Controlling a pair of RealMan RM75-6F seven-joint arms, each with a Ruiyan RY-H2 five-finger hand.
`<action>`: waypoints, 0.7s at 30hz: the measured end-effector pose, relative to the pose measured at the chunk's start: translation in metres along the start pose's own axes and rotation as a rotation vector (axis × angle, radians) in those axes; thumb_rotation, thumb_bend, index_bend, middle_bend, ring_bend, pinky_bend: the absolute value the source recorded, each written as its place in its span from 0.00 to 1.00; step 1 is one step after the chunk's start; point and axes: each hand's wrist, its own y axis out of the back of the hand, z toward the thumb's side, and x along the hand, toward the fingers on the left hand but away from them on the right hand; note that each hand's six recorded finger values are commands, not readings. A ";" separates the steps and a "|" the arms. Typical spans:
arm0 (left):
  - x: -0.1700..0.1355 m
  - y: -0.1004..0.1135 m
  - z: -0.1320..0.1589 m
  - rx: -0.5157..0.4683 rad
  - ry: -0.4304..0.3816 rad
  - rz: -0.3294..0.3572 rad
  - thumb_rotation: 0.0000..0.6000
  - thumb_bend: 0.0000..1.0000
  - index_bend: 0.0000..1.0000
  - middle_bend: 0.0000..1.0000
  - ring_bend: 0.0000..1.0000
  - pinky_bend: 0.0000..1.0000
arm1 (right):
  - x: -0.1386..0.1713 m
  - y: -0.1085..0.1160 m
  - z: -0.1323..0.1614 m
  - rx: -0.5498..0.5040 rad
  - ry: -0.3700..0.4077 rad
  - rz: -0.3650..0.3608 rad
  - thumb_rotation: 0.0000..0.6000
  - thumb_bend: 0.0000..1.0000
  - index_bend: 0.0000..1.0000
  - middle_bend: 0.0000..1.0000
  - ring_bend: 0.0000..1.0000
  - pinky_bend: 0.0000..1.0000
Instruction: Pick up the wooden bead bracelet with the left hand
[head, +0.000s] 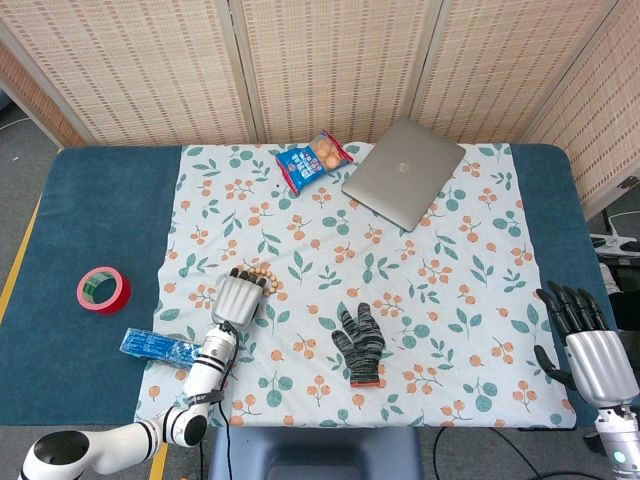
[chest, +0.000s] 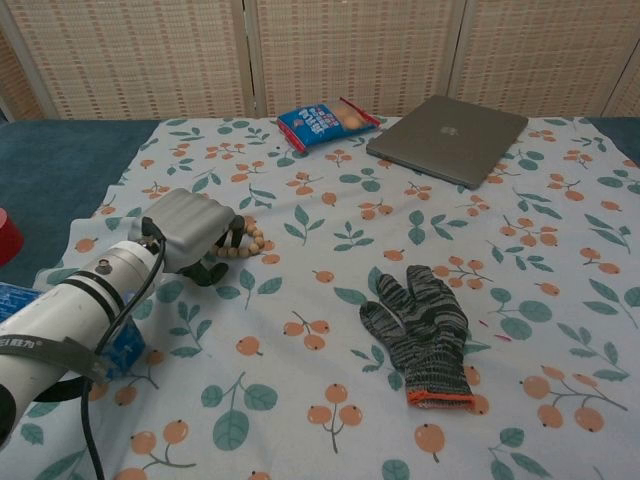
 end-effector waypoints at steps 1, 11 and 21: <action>0.000 0.000 0.000 0.005 0.002 -0.001 1.00 0.42 0.42 0.48 0.38 0.34 | 0.000 0.000 0.000 0.000 0.000 0.001 1.00 0.30 0.00 0.00 0.00 0.00; 0.002 -0.005 -0.005 0.071 0.013 0.005 1.00 0.42 0.46 0.53 0.41 0.35 | 0.000 -0.001 0.000 -0.002 0.000 0.012 1.00 0.30 0.00 0.00 0.00 0.00; 0.000 0.006 -0.007 0.040 0.009 0.029 1.00 0.54 0.55 0.64 0.45 0.36 | 0.001 0.000 0.000 -0.009 0.004 0.014 1.00 0.30 0.00 0.00 0.00 0.00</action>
